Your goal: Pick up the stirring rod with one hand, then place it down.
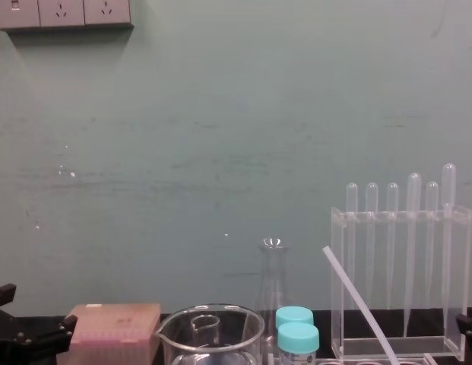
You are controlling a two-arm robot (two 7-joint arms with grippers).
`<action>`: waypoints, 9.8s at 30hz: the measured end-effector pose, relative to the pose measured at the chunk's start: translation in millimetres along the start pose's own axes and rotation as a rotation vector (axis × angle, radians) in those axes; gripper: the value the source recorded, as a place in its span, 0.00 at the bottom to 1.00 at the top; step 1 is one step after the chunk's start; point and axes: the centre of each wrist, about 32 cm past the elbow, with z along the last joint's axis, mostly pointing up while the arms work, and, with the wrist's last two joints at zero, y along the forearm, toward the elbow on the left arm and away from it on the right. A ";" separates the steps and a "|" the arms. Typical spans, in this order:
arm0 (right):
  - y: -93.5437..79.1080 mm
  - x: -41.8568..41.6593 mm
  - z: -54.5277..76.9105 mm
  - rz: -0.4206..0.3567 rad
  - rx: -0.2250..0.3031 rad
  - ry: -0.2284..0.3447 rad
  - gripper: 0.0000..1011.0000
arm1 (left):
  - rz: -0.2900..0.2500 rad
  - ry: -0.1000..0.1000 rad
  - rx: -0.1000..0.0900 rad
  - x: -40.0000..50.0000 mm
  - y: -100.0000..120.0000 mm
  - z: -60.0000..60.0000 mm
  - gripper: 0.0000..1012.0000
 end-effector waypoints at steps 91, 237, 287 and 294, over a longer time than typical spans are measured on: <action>77.4 -5.9 44.7 0.495 0.097 0.224 0.99 | 0.000 0.000 0.000 0.0 0.0 0.0 0.99; 61.9 12.3 48.5 0.439 0.617 0.232 0.07 | 0.000 0.000 0.000 0.0 0.0 0.0 0.99; 61.9 12.3 48.5 0.439 0.617 0.232 0.07 | 0.000 0.000 0.000 0.0 0.0 0.0 0.99; 61.8 12.5 48.4 0.440 0.616 0.231 0.07 | 0.000 0.000 0.000 0.0 0.0 0.0 0.99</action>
